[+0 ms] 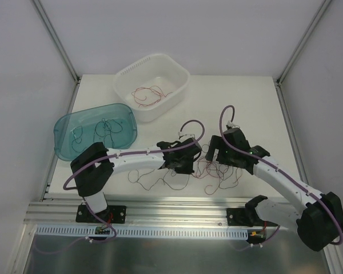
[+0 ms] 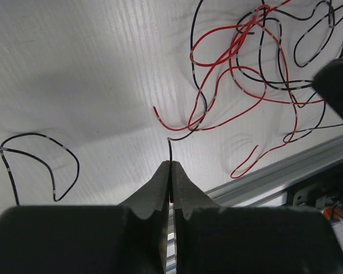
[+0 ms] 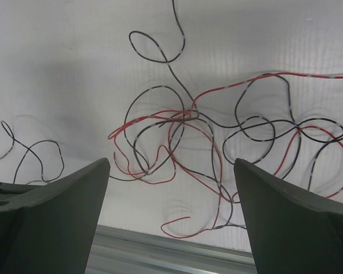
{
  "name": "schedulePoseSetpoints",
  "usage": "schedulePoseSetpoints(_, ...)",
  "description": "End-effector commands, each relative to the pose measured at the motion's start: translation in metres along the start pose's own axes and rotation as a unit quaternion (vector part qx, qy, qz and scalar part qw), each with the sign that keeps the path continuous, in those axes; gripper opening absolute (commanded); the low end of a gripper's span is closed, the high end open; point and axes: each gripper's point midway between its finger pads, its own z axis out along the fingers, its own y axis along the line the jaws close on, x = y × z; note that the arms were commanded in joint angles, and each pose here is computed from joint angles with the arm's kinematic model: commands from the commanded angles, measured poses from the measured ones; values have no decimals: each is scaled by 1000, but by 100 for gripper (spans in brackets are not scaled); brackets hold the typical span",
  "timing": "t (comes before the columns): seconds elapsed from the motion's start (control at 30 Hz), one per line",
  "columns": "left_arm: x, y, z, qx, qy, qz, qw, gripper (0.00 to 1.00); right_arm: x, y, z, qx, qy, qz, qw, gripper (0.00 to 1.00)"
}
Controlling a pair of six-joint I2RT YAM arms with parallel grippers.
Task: Untangle the cables
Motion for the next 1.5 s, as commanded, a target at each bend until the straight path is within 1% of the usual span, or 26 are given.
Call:
schedulePoseSetpoints(0.0, -16, -7, -28, 21, -50, 4, 999, 0, -3, 27, 11, -38, -8, 10, 999, 94)
schedulePoseSetpoints(0.07, -21, -4, -36, 21, -66, 8, 998, 0, -3, 28, 21, -26, -3, 14, 1000, 94)
schedulePoseSetpoints(0.2, -27, 3, -58, 26, -93, 11, 995, 0, 3, 13, 37, 24, 4, 25, 999, 87)
schedulePoseSetpoints(0.27, -33, 3, -74, 35, -110, 15, 993, 0, 10, 0, 46, 59, 13, 23, 998, 76)
schedulePoseSetpoints(0.3, -39, 3, -84, 39, -124, 15, 991, 0, 13, -6, 49, 72, 18, 25, 997, 65)
schedulePoseSetpoints(0.37, -42, 8, -94, 36, -132, 22, 990, 0, 22, -18, 55, 99, 34, 23, 994, 54)
schedulePoseSetpoints(0.4, -46, 9, -105, 41, -143, 20, 989, 0, 22, -22, 57, 106, 37, 26, 993, 43)
schedulePoseSetpoints(0.47, -54, 19, -116, 35, -153, 16, 987, 0, 24, -30, 58, 122, 41, 30, 991, 34)
schedulePoseSetpoints(0.5, -59, 21, -129, 43, -167, 11, 985, 0, 22, -37, 57, 132, 40, 35, 990, 24)
schedulePoseSetpoints(0.57, -66, 36, -141, 30, -183, 6, 983, 0, 21, -50, 53, 151, 42, 36, 987, 15)
schedulePoseSetpoints(0.6, -75, 48, -155, 29, -202, -3, 979, 0, 16, -58, 51, 159, 37, 49, 985, 3)
schedulePoseSetpoints(0.63, -79, 55, -161, 25, -209, -8, 977, 0, 15, -66, 48, 165, 38, 49, 984, 1)
schedulePoseSetpoints(0.67, -80, 62, -167, 23, -212, -13, 977, 0, 15, -72, 46, 169, 39, 53, 983, 1)
schedulePoseSetpoints(0.7, -88, 74, -180, 24, -229, -31, 973, 0, 9, -85, 43, 180, 33, 73, 980, 1)
schedulePoseSetpoints(0.73, -90, 80, -185, 25, -236, -33, 971, 0, 4, -91, 39, 182, 26, 81, 980, 1)
schedulePoseSetpoints(0.77, -93, 86, -192, 24, -244, -40, 969, 0, 5, -100, 35, 188, 28, 81, 978, 1)
schedulePoseSetpoints(0.8, -92, 96, -203, 20, -255, -45, 966, 0, -2, -115, 31, 201, 22, 104, 974, 1)
schedulePoseSetpoints(0.93, -101, 139, -232, -38, -296, -62, 953, 0, -18, -144, 16, 211, 6, 151, 966, 1)
schedulePoseSetpoints(0.97, -104, 143, -241, -44, -304, -64, 949, 0, -21, -146, 13, 206, 6, 160, 965, 1)
schedulePoseSetpoints(1.07, -105, 167, -258, -83, -316, -64, 943, 0, -36, -158, 4, 209, -5, 184, 960, 1)
schedulePoseSetpoints(1.1, -108, 171, -271, -93, -326, -66, 938, 0, -39, -164, 2, 214, -8, 196, 957, 1)
schedulePoseSetpoints(1.13, -106, 181, -278, -118, -328, -64, 935, 0, -45, -166, -1, 212, -12, 201, 956, 1)
schedulePoseSetpoints(1.3, -111, 190, -322, -127, -365, -69, 920, 0, -53, -179, -5, 218, -11, 223, 950, 1)
schedulePoseSetpoints(1.37, -109, 195, -334, -140, -373, -74, 914, 0, -55, -177, -4, 207, -5, 221, 953, 3)
schedulePoseSetpoints(1.43, -112, 189, -344, -124, -384, -75, 912, 0, -55, -171, -2, 191, -3, 218, 957, 14)
schedulePoseSetpoints(1.47, -111, 180, -343, -101, -376, -67, 919, 0, -56, -166, 0, 174, -6, 214, 961, 20)
